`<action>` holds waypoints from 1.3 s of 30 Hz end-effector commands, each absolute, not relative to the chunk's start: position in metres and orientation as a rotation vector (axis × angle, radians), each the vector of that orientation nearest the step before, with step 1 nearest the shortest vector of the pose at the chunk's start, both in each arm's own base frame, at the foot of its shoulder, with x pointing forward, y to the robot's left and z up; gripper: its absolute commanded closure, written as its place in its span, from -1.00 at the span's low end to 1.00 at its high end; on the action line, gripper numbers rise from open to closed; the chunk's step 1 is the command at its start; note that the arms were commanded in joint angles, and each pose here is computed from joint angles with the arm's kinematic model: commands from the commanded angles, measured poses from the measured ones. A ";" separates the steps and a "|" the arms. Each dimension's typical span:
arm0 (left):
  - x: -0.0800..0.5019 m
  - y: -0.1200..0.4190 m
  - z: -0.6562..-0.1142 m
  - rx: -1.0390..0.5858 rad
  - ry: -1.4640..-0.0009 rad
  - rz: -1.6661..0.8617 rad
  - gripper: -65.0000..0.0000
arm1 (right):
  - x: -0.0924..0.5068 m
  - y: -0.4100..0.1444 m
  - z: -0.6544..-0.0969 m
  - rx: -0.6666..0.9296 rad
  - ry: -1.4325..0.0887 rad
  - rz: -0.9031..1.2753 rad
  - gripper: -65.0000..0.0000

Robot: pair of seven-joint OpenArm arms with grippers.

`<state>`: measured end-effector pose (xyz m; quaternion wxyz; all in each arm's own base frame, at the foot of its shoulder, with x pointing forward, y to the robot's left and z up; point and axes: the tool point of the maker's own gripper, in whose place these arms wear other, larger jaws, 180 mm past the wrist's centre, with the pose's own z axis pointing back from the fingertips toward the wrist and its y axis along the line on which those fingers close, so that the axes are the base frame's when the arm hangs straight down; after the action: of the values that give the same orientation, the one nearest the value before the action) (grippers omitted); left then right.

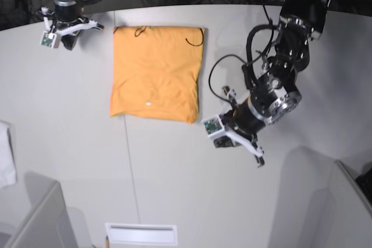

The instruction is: Fold the T-shirt properly

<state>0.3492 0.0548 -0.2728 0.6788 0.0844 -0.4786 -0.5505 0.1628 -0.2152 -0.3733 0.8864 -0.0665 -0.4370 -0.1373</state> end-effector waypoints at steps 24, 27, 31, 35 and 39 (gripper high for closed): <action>0.050 0.188 -0.367 -0.262 -0.674 -0.659 1.00 | -0.018 -0.186 -0.397 -0.113 -0.539 -0.084 1.00; 0.016 0.191 -0.378 -0.291 -0.577 -0.627 1.00 | -0.052 -0.167 -0.416 -0.060 -0.342 -0.083 1.00; -0.026 0.187 -0.404 -0.353 -0.457 -0.571 1.00 | -0.095 -0.137 -0.439 0.030 -0.106 -0.041 1.00; -0.066 0.176 -0.439 -0.429 -0.333 -0.514 1.00 | -0.136 -0.095 -0.475 0.155 0.040 0.092 1.00; -0.100 0.180 -0.478 -0.457 -0.209 -0.452 1.00 | -0.171 -0.082 -0.518 0.186 0.181 0.157 1.00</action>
<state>-0.0970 0.1800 -0.4839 0.9452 -0.2184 -0.1009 -0.2209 -0.1634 -0.0797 -0.5231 0.9888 0.0958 0.0829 0.0784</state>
